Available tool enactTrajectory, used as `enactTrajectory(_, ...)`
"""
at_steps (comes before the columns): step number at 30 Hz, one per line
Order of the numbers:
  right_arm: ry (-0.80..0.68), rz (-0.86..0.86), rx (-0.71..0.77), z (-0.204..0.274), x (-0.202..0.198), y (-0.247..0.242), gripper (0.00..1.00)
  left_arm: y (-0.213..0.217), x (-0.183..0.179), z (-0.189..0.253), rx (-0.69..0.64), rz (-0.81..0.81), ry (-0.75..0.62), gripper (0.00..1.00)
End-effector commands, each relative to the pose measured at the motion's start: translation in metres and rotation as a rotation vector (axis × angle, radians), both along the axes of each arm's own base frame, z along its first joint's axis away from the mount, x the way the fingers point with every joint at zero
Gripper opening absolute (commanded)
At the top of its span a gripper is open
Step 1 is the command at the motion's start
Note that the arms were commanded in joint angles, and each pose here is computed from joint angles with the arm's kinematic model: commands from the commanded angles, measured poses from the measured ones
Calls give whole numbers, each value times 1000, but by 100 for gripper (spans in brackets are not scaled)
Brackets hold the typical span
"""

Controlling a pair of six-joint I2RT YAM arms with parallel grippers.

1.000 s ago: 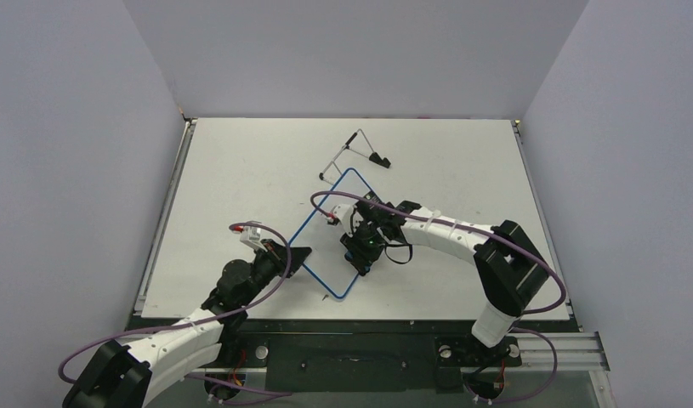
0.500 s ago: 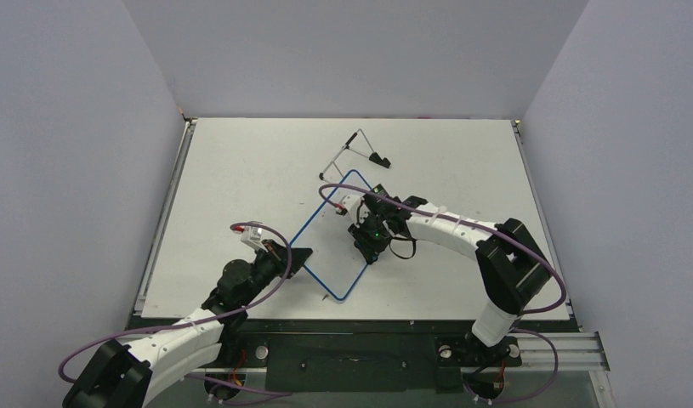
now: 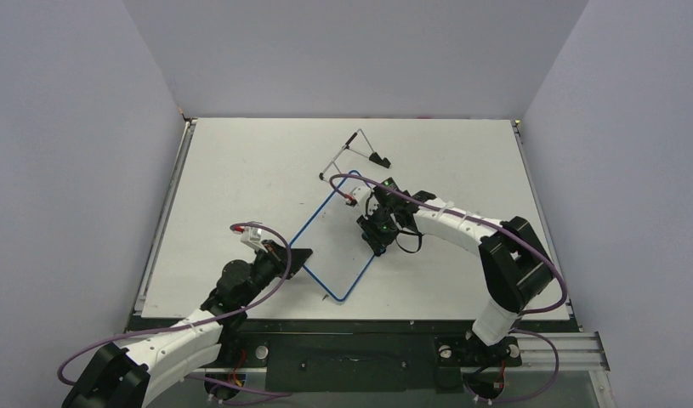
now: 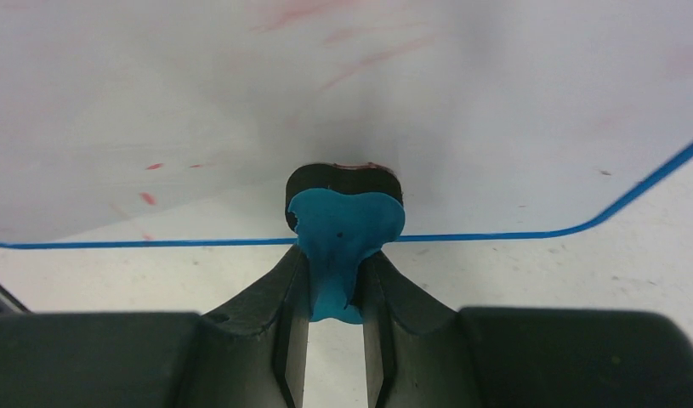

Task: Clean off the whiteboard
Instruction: Erase the whiteboard at the center of the board.

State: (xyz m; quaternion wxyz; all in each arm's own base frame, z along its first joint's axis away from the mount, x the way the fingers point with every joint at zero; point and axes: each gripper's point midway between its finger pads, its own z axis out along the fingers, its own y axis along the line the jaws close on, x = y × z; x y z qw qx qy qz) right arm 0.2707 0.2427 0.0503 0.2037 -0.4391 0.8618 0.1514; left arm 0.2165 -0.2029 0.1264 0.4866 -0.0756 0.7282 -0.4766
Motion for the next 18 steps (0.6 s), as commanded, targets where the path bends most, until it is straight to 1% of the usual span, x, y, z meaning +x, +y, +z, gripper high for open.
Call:
enactTrajectory(1, -11, 101, 39, 2, -18, 26, 0, -8, -3, 45, -120, -44, -127, 0)
enactTrajectory(5, 21, 293, 90, 15, -62, 55, 0, -7, -4, 46, -124, -39, -127, 0)
enactTrajectory(7, 19, 332, 112, 22, -71, 61, 0, -6, -4, 47, -125, -38, -128, 0)
enactTrajectory(8, 3, 323, 111, 24, -68, 61, 0, -6, -4, 47, -125, -38, -128, 0)
enactTrajectory(10, -28, 246, 107, 26, -48, 51, 0, -5, -5, 48, -124, -36, -129, 0)
enactTrajectory(14, -83, -15, 72, 19, 6, 15, 0, -5, -4, 48, -123, -33, -131, 0)
enactTrajectory(16, -91, -106, 44, 12, 22, -1, 0, -5, -4, 49, -125, -35, -133, 0)
enactTrajectory(18, -84, -128, 30, 6, 24, -4, 0, -6, -3, 49, -128, -38, -133, 0)
